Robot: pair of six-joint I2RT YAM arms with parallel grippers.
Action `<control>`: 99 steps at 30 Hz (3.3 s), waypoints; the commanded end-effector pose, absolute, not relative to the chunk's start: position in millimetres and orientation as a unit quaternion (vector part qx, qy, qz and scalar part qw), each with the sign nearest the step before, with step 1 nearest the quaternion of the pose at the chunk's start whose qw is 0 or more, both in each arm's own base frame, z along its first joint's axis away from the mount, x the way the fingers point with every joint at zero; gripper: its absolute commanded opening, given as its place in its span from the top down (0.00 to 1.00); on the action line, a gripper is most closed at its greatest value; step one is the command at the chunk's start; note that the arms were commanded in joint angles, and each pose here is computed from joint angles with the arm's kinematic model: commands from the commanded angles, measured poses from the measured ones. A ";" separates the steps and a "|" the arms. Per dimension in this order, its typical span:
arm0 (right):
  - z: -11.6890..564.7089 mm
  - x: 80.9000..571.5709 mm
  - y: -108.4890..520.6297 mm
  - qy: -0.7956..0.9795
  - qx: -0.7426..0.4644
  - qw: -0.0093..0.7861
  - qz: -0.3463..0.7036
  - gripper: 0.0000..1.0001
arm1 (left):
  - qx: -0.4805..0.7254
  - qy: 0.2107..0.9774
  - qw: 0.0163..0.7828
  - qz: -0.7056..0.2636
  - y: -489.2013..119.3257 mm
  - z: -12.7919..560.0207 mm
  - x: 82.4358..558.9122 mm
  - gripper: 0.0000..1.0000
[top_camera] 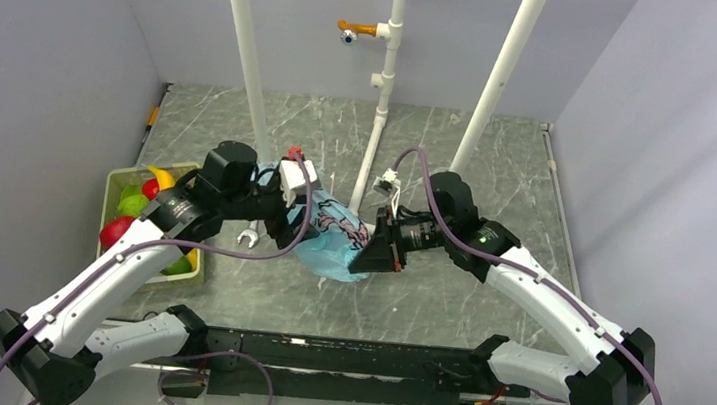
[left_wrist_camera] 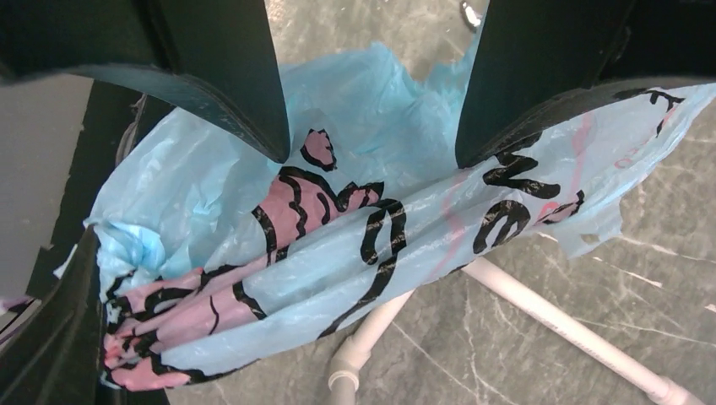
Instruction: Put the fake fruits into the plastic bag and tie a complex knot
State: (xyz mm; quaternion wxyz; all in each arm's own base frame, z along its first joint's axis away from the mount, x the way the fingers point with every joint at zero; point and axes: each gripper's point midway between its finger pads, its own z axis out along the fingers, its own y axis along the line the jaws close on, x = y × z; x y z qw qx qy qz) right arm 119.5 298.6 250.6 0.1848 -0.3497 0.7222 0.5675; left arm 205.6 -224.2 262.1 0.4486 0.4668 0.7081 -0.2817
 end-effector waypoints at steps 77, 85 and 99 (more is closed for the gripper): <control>336.0 108.2 319.2 0.492 -0.592 0.524 0.364 1.00 | 0.558 0.587 0.490 -0.322 -193.7 315.7 155.7 0.01; 390.4 110.6 305.4 0.467 -0.573 0.571 0.356 1.00 | 0.578 0.680 0.390 -0.228 -169.6 219.5 169.3 0.37; 422.0 142.2 245.9 0.533 -0.493 0.615 0.308 1.00 | 0.523 0.726 0.394 -0.212 -108.7 157.3 150.6 1.00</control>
